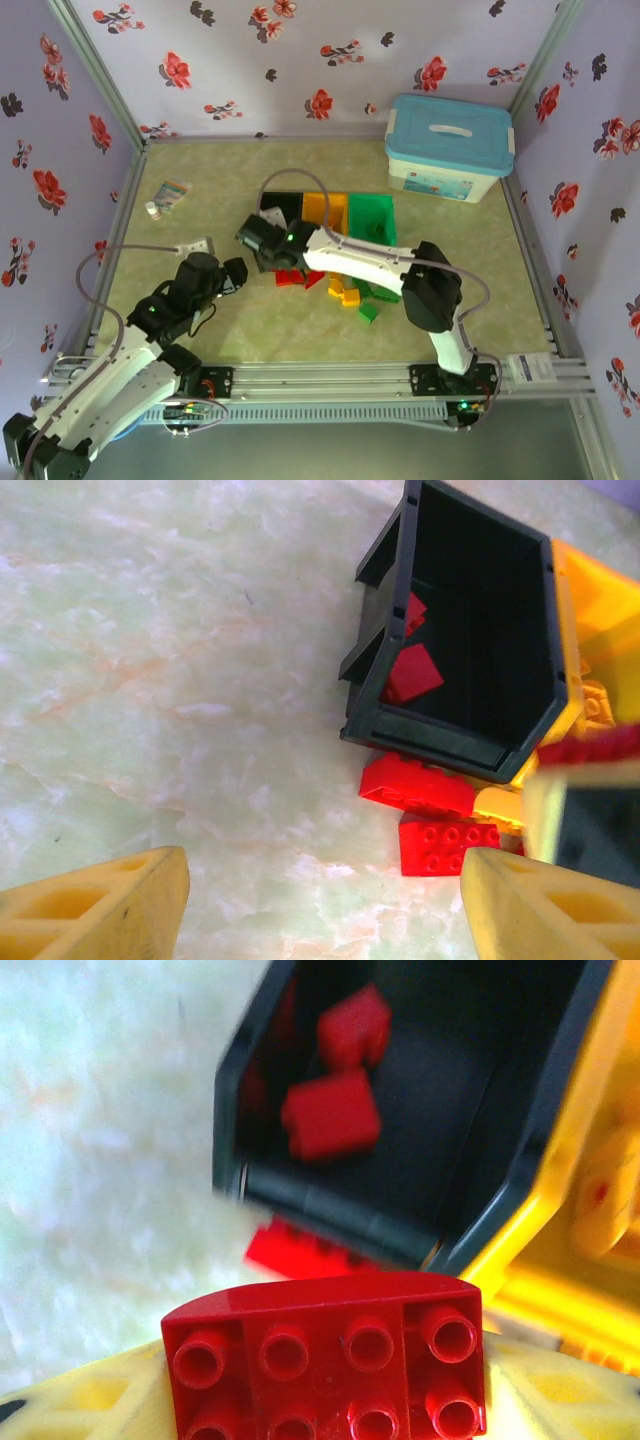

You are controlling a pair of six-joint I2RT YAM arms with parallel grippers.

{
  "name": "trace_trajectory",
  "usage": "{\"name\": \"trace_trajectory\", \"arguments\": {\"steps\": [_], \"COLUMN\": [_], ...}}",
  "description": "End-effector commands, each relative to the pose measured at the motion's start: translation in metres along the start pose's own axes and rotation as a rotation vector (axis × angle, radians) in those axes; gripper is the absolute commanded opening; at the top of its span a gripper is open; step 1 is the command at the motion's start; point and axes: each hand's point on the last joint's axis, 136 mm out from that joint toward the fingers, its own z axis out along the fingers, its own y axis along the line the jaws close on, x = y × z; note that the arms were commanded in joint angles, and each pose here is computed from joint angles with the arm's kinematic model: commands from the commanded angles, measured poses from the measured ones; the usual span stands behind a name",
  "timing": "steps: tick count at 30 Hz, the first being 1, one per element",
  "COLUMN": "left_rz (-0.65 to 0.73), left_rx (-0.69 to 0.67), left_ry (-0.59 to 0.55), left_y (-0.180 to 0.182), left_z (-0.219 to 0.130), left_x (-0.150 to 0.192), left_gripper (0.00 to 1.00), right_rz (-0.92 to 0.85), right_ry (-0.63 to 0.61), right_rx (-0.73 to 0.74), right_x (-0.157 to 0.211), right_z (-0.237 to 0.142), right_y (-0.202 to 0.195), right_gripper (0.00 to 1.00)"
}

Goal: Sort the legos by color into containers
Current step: Place the lego in the container.

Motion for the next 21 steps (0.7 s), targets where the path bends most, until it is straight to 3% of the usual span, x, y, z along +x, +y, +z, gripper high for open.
{"name": "trace_trajectory", "arguments": {"steps": [1, 10, 11, 15, 21], "left_rz": [-0.017, -0.035, -0.034, -0.030, -0.006], "left_rx": [-0.041, 0.009, 0.014, 0.048, 0.088], "left_ry": [0.018, 0.056, 0.058, 0.071, 0.125], "left_y": [0.014, 0.009, 0.008, 0.000, -0.016], "left_z": [-0.001, 0.001, 0.002, 0.005, 0.016], "left_x": [0.010, 0.022, 0.023, 0.025, 0.033], "left_gripper": [0.72, 0.72, 0.72, 0.72, 0.72], "right_rz": [-0.054, -0.072, -0.075, -0.103, -0.110], "right_ry": [0.013, 0.043, 0.036, 0.023, -0.028], "right_rx": [-0.006, 0.018, 0.026, 0.035, 0.049], "right_x": [-0.026, -0.058, -0.061, -0.067, -0.070], "right_z": [0.008, 0.039, 0.038, 0.028, -0.002], "right_y": [-0.010, -0.024, -0.026, -0.027, -0.032], "right_gripper": [0.52, 0.55, 0.58, 0.86, 0.88]}}
